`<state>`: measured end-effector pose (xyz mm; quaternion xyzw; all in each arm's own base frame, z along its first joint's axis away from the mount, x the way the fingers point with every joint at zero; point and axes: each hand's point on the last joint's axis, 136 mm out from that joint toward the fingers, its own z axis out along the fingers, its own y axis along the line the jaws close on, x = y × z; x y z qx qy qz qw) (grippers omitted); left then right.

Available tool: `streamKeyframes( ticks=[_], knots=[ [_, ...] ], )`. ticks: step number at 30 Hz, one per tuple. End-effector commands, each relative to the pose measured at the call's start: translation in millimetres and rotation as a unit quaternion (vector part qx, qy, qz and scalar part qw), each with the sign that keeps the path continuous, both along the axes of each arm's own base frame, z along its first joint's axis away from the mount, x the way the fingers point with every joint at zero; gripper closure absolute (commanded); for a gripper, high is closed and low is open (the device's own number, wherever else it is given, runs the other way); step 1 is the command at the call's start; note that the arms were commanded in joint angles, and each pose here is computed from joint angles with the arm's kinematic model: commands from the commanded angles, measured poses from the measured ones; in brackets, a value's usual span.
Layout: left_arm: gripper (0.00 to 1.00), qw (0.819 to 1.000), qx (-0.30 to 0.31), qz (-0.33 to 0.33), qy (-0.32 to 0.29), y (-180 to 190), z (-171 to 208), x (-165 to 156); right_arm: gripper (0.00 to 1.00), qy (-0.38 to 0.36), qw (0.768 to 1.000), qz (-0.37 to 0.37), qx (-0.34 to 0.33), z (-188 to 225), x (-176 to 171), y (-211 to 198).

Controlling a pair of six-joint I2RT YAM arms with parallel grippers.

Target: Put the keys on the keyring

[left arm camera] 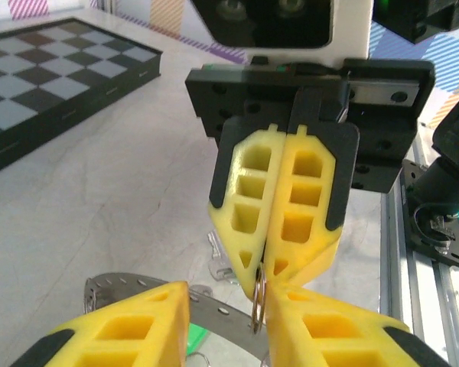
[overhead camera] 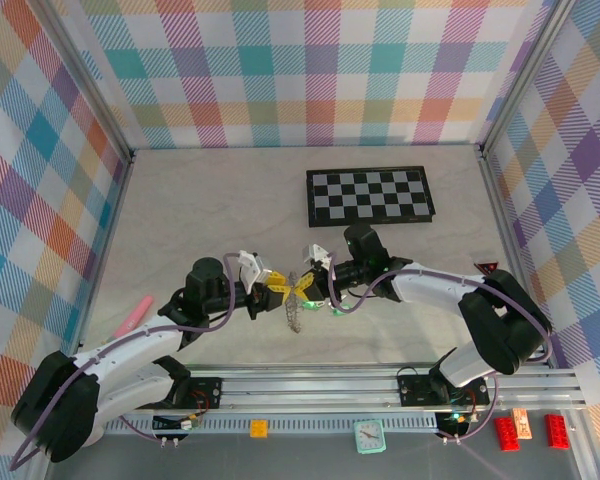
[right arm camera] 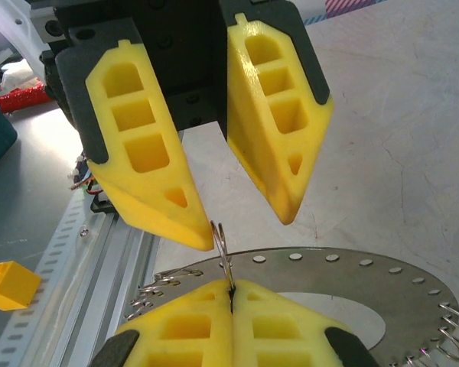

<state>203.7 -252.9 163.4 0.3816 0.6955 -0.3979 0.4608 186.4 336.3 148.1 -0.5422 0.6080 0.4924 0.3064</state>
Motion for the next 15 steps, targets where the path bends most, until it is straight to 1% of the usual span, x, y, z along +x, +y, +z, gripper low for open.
streamKeyframes(
  ticks=[1, 4, 7, 12, 15],
  knots=[
    [0.68, 1.000, 0.018, -0.007, -0.004, 0.0, -5.6, -5.4, 1.00, -0.025, 0.999, 0.019, 0.009, 12.8, -3.1, 3.5],
    [0.69, 0.999, 0.027, -0.020, -0.001, -2.9, -9.0, -7.3, 1.00, -0.024, 0.999, 0.021, 0.005, 13.3, -3.1, 3.2],
    [0.72, 0.999, 0.035, -0.029, 0.000, -5.1, -10.6, -7.4, 1.00, -0.025, 0.999, 0.024, -0.001, 14.6, -3.8, 3.5],
    [0.79, 0.999, 0.037, -0.038, -0.008, -7.8, -6.2, -6.6, 1.00, -0.033, 0.999, 0.032, -0.013, 15.9, -7.5, 4.9],
    [0.79, 0.999, 0.037, -0.036, -0.012, -7.6, -4.2, -5.5, 1.00, -0.037, 0.998, 0.036, -0.021, 15.7, -9.7, 5.6]
  ],
)
